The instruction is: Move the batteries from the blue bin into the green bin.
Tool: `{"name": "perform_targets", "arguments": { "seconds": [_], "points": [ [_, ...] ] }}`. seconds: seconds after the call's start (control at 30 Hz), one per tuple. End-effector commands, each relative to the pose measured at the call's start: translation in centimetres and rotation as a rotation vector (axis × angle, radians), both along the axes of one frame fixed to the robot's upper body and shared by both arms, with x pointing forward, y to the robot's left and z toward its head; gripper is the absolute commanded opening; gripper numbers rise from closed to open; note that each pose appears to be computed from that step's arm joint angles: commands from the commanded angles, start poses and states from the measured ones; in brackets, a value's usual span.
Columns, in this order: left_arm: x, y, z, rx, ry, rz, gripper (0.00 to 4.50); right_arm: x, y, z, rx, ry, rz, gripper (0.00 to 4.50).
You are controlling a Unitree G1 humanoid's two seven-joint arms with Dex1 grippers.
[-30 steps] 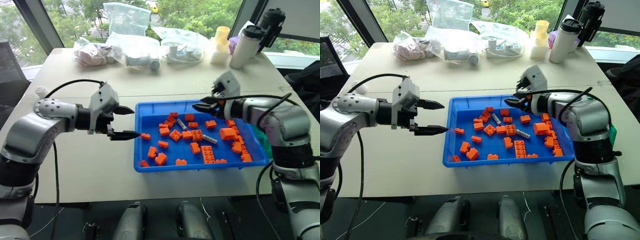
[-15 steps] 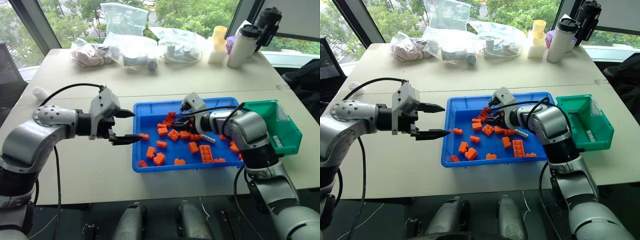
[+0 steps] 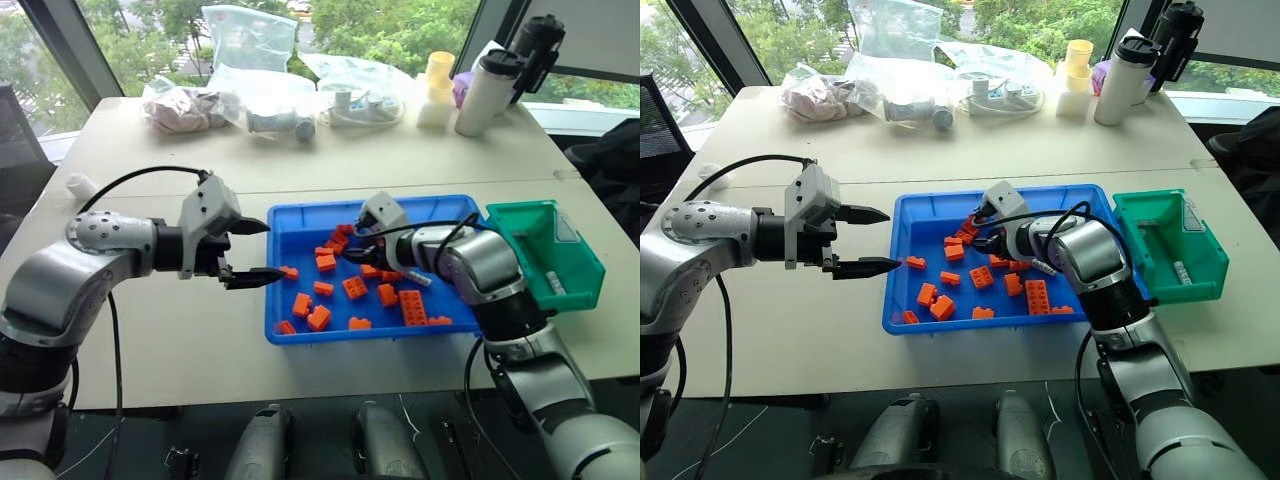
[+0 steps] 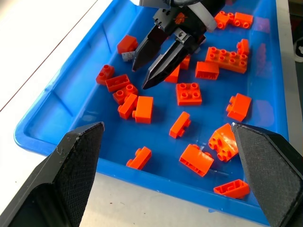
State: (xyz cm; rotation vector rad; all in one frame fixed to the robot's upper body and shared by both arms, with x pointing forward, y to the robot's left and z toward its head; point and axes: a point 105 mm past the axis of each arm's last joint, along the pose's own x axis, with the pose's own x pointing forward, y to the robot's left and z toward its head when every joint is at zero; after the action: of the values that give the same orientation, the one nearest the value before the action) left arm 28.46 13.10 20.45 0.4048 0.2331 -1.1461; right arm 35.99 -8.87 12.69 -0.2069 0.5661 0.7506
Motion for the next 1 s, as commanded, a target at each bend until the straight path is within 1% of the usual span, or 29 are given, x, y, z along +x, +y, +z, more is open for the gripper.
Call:
{"name": "perform_targets", "arguments": {
  "seconds": [0.03,0.07,0.17,0.23,0.4,0.5,0.73,0.77,0.83,0.87,0.9,1.0],
  "points": [
    [-0.2,-0.1,0.9,-0.012,-0.042,-0.008,4.5,-0.3,0.1,2.4,0.049,-0.072,-0.002,4.18],
    [-0.2,-0.1,0.9,-0.012,-0.042,-0.009,4.5,-0.3,0.0,2.7,0.051,-0.083,-0.013,4.45],
    [-0.1,-0.2,0.8,-0.012,-0.041,-0.011,4.5,-0.3,-0.6,3.3,0.055,-0.097,-0.048,4.45],
    [-0.1,-0.2,0.8,-0.013,-0.04,-0.014,4.5,-0.3,-1.6,3.1,0.013,-0.106,-0.088,4.45],
    [0.0,-0.4,0.5,-0.009,-0.037,-0.021,4.5,-0.3,-2.5,1.5,-0.011,-0.061,-0.135,4.45],
    [0.2,-0.6,0.6,-0.011,-0.04,-0.024,4.5,0.1,-2.6,0.4,-0.025,-0.033,-0.155,4.45],
    [0.3,-0.6,0.7,-0.012,-0.046,-0.02,4.5,1.3,-2.4,-0.7,-0.027,-0.009,-0.172,4.45],
    [0.2,-0.6,0.7,-0.012,-0.046,-0.018,4.5,1.4,-2.2,-1.0,-0.045,-0.007,-0.165,4.21],
    [0.1,-0.6,0.7,-0.011,-0.045,-0.016,4.5,1.6,-2.1,-1.4,-0.08,-0.014,-0.153,3.58],
    [0.0,-0.6,0.6,-0.01,-0.044,-0.016,4.5,1.6,-2.0,-1.5,-0.093,-0.021,-0.147,3.01],
    [0.0,-0.5,0.6,-0.009,-0.043,-0.016,4.5,1.7,-1.9,-1.5,-0.096,-0.025,-0.142,2.55],
    [-0.1,-0.5,0.6,-0.007,-0.04,-0.015,4.5,1.7,-1.7,-1.2,-0.093,-0.032,-0.134,0.89]
  ]
}}
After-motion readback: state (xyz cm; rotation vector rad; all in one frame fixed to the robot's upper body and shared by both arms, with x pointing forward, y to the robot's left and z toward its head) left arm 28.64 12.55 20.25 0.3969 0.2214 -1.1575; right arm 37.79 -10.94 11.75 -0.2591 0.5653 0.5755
